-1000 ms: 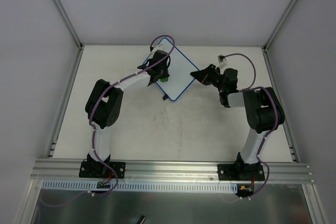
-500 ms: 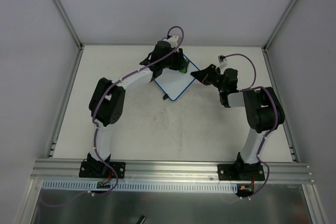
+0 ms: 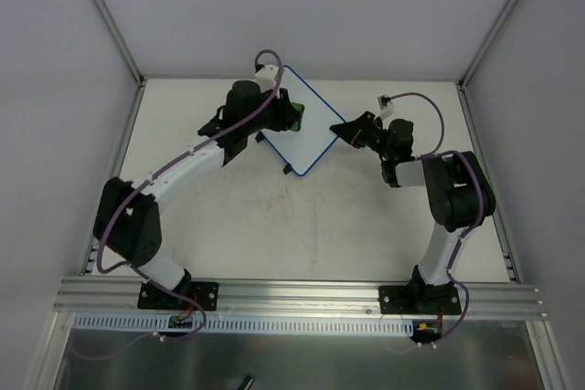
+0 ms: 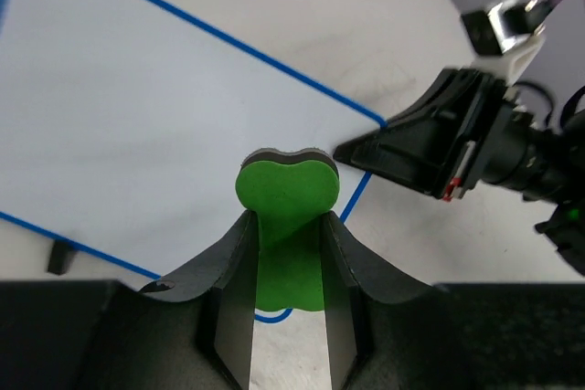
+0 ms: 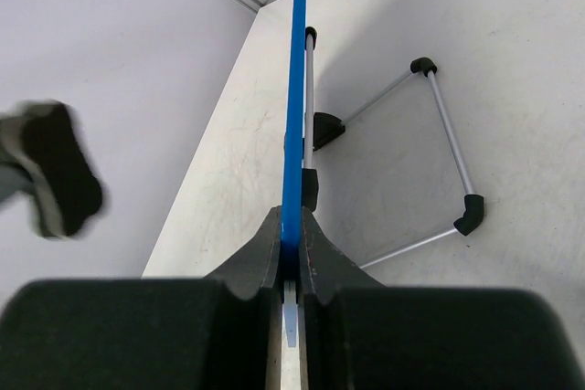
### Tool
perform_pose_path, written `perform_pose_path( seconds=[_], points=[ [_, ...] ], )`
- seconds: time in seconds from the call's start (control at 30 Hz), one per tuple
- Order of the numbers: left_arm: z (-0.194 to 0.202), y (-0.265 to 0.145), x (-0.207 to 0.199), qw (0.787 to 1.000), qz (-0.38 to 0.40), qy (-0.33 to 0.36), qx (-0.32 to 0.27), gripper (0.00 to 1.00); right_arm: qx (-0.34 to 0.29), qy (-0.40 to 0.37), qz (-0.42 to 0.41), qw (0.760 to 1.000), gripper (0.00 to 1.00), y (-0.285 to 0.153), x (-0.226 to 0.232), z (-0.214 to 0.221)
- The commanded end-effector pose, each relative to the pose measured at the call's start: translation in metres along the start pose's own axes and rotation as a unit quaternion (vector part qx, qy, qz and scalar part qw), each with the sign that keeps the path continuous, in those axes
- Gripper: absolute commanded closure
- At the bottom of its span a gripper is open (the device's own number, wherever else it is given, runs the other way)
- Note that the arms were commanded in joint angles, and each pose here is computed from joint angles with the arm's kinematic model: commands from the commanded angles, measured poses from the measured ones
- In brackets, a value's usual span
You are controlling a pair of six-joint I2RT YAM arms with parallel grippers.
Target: Erase the whiteboard
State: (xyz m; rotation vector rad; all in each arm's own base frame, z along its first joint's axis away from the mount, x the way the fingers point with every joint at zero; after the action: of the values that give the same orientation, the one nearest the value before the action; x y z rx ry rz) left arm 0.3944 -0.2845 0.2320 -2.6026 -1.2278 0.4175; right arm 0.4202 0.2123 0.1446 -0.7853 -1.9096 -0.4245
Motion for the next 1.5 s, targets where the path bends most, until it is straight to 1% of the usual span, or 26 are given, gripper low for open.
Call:
perform_pose_path(
  seconds=[0.0, 0.03, 0.1, 0.13, 0.2, 0.27, 0.3, 0.43, 0.5, 0.57, 0.6, 0.73, 0.83, 0.9, 0.93, 1.03, 1.07, 1.17, 1.27, 1.3, 1.47],
  points=[
    [-0.040, -0.053, 0.014, 0.997, -0.056, 0.017, -0.048, 1.00, 0.025, -0.021, -0.050, 0.998, 1.00, 0.005, 0.027, 0.007],
    [-0.024, -0.060, 0.018, 0.997, -0.069, 0.014, -0.023, 1.00, 0.026, -0.019, -0.050, 0.998, 1.00, 0.005, 0.026, 0.007],
    [-0.016, -0.077, 0.019, 0.996, -0.086, 0.001, -0.013, 1.00, 0.025, -0.020, -0.050, 0.998, 1.00, 0.005, 0.027, 0.007],
    [0.002, -0.082, 0.026, 0.994, -0.105, -0.005, 0.010, 1.00, 0.024, -0.020, -0.050, 0.998, 1.00, 0.005, 0.027, 0.006],
    [0.033, -0.097, 0.038, 0.987, -0.152, -0.025, 0.048, 1.00, 0.025, -0.020, -0.050, 0.998, 1.00, 0.005, 0.027, 0.007],
    [0.059, -0.108, 0.047, 0.979, -0.183, -0.048, 0.080, 1.00, 0.024, -0.019, -0.050, 0.998, 1.00, 0.005, 0.026, 0.006],
    [0.080, -0.114, 0.050, 0.975, -0.191, -0.057, 0.100, 1.00, 0.025, -0.019, -0.050, 0.998, 1.00, 0.005, 0.026, 0.007],
    [0.127, -0.127, 0.072, 0.957, -0.232, -0.093, 0.149, 1.00, 0.025, -0.020, -0.050, 0.998, 1.00, 0.004, 0.026, 0.007],
    [0.148, -0.128, 0.080, 0.948, -0.245, -0.097, 0.178, 1.00, 0.025, -0.021, -0.051, 0.998, 1.00, 0.004, 0.027, 0.007],
    [0.160, -0.128, 0.089, 0.941, -0.257, -0.099, 0.198, 1.00, 0.024, -0.021, -0.051, 0.998, 1.00, 0.004, 0.027, 0.007],
    [0.171, -0.125, 0.092, 0.935, -0.259, -0.100, 0.219, 1.00, 0.025, -0.020, -0.050, 0.998, 1.00, 0.004, 0.027, 0.007],
    [0.193, -0.115, 0.096, 0.920, -0.256, -0.103, 0.279, 1.00, 0.025, -0.019, -0.050, 0.998, 1.00, 0.004, 0.027, 0.007],
    [0.206, -0.106, 0.097, 0.912, -0.248, -0.105, 0.309, 1.00, 0.024, -0.019, -0.050, 0.998, 1.00, 0.003, 0.027, 0.007],
    [0.213, -0.104, 0.098, 0.906, -0.247, -0.105, 0.327, 0.95, 0.024, -0.020, -0.051, 0.998, 1.00, 0.004, 0.028, 0.006],
    [0.213, -0.104, 0.098, 0.904, -0.249, -0.106, 0.330, 0.88, 0.023, -0.020, -0.051, 0.998, 1.00, 0.003, 0.028, 0.006],
    [0.212, -0.107, 0.098, 0.904, -0.255, -0.108, 0.326, 0.75, 0.024, -0.020, -0.050, 0.998, 1.00, 0.003, 0.026, 0.006],
    [0.211, -0.108, 0.099, 0.904, -0.258, -0.108, 0.324, 0.68, 0.024, -0.021, -0.050, 0.998, 1.00, 0.003, 0.027, 0.006],
    [0.211, -0.112, 0.100, 0.903, -0.267, -0.109, 0.320, 0.58, 0.024, -0.021, -0.052, 0.998, 1.00, 0.003, 0.027, 0.006],
    [0.212, -0.112, 0.101, 0.901, -0.269, -0.110, 0.321, 0.53, 0.023, -0.020, -0.051, 0.998, 1.00, 0.003, 0.027, 0.006],
    [0.212, -0.111, 0.101, 0.901, -0.269, -0.111, 0.320, 0.47, 0.023, -0.020, -0.051, 0.998, 1.00, 0.003, 0.027, 0.005],
    [0.212, -0.115, 0.102, 0.900, -0.278, -0.113, 0.316, 0.43, 0.023, -0.020, -0.052, 0.998, 1.00, 0.003, 0.027, 0.005]
  ],
)
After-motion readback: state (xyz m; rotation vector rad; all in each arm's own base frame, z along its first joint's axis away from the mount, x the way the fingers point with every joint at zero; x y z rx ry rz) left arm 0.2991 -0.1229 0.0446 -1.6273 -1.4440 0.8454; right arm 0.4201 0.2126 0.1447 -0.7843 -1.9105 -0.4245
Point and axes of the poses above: each gripper's point midway between its finger pads, its own y axis out along the fingers, its own x axis along the line the jaws close on, z = x × y, the point moved 2 cm from there along -y, back along the fingers, and after that the axes turned 12 degrees about y, right-handed, at the moved point
